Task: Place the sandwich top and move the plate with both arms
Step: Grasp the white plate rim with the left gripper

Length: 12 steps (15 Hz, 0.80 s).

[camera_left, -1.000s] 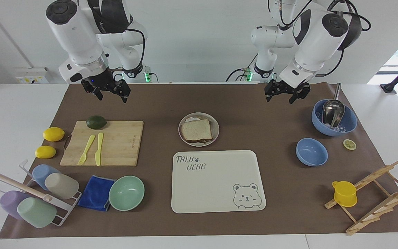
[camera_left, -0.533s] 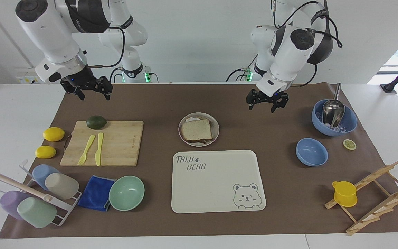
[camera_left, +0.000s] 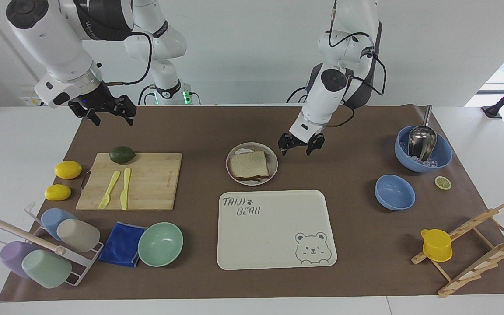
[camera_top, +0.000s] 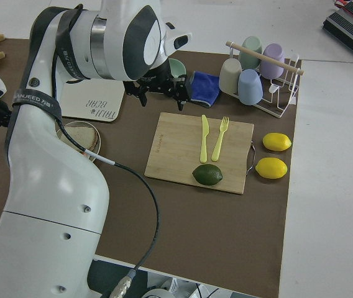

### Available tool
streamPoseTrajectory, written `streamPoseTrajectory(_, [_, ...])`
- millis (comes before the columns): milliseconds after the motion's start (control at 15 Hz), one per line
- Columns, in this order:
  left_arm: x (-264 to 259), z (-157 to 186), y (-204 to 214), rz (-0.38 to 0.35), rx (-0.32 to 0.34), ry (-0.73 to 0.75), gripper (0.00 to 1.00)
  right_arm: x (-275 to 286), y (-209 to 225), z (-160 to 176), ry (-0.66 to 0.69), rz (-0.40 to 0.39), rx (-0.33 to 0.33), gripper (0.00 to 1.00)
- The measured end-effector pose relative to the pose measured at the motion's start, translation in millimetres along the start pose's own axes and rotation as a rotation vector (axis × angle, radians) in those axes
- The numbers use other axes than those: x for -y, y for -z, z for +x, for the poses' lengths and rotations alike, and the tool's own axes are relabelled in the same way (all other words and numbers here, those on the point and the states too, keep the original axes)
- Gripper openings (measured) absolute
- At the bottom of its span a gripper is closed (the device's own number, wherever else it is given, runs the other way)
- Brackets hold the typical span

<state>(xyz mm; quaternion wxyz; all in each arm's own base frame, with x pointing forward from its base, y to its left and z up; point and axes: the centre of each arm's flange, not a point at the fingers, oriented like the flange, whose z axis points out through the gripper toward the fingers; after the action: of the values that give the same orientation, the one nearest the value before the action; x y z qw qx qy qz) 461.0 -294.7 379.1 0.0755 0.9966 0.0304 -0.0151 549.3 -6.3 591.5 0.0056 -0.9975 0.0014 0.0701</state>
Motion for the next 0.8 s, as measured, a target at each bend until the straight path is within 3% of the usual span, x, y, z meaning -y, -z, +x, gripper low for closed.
streamPoseTrajectory(467, [-8.8,-4.7,-41.0,-0.026,-0.016,0.117,0.95,-29.9,-8.2,-4.1,-0.010,0.009,0.018,1.00])
streamPoseTrajectory(800, [-23.1,-9.7,-68.5,-0.039,-0.028,0.126,0.80,-38.0,-5.0,-2.6,-0.005,0.010,-0.008,1.00])
